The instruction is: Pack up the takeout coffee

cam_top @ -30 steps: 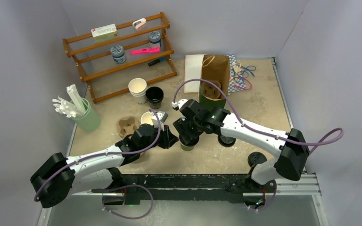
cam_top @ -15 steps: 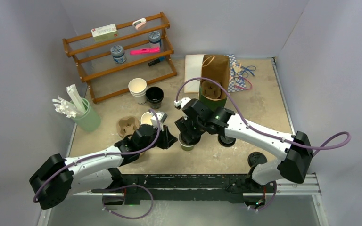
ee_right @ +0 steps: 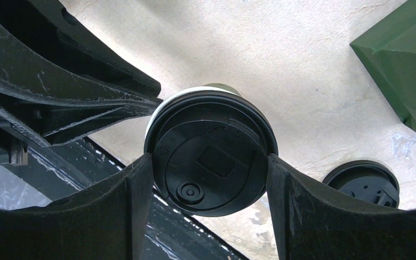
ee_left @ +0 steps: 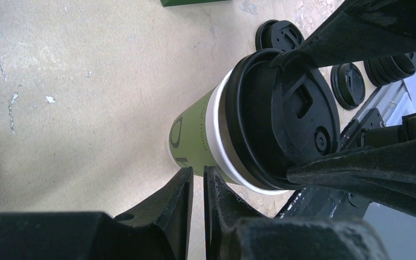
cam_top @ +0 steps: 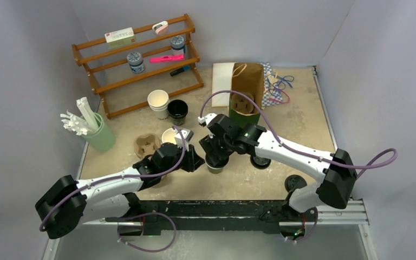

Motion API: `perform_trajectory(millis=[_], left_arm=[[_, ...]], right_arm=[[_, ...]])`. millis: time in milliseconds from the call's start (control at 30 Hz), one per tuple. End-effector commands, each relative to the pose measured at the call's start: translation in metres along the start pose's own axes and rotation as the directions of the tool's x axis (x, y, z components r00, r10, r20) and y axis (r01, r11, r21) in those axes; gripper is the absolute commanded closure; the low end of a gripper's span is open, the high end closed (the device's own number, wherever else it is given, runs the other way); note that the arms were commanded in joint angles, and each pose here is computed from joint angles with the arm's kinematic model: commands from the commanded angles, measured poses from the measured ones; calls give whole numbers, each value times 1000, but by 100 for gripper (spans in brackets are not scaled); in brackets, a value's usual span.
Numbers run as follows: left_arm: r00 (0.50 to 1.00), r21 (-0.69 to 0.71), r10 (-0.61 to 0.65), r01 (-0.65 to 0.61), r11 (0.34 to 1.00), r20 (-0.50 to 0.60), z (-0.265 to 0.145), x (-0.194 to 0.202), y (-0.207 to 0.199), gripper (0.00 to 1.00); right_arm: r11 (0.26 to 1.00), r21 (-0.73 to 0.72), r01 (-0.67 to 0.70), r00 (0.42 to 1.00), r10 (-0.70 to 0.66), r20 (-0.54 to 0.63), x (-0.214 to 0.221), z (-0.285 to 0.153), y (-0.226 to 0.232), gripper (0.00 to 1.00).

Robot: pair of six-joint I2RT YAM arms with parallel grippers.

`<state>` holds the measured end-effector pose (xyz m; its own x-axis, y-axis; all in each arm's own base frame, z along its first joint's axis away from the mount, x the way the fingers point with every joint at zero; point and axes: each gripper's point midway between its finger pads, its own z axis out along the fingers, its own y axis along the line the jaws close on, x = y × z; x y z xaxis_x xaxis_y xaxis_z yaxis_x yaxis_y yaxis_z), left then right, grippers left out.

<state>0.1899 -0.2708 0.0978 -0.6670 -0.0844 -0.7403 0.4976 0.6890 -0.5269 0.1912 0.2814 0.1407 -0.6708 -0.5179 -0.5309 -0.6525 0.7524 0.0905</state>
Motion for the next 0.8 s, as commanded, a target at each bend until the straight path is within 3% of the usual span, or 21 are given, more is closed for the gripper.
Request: perform_trajectory(millis=[0,767], left_arm=[[999,41,19,-21,999,30,2,-8,-7,84],[1000,48,17,-17,999,17,7,-4,-7,85]], right_arm=[[1000,0,7,1000,-7,4,-1,5,-1,44],[1000,-15,28,999,-28,-33,12,1,-1,43]])
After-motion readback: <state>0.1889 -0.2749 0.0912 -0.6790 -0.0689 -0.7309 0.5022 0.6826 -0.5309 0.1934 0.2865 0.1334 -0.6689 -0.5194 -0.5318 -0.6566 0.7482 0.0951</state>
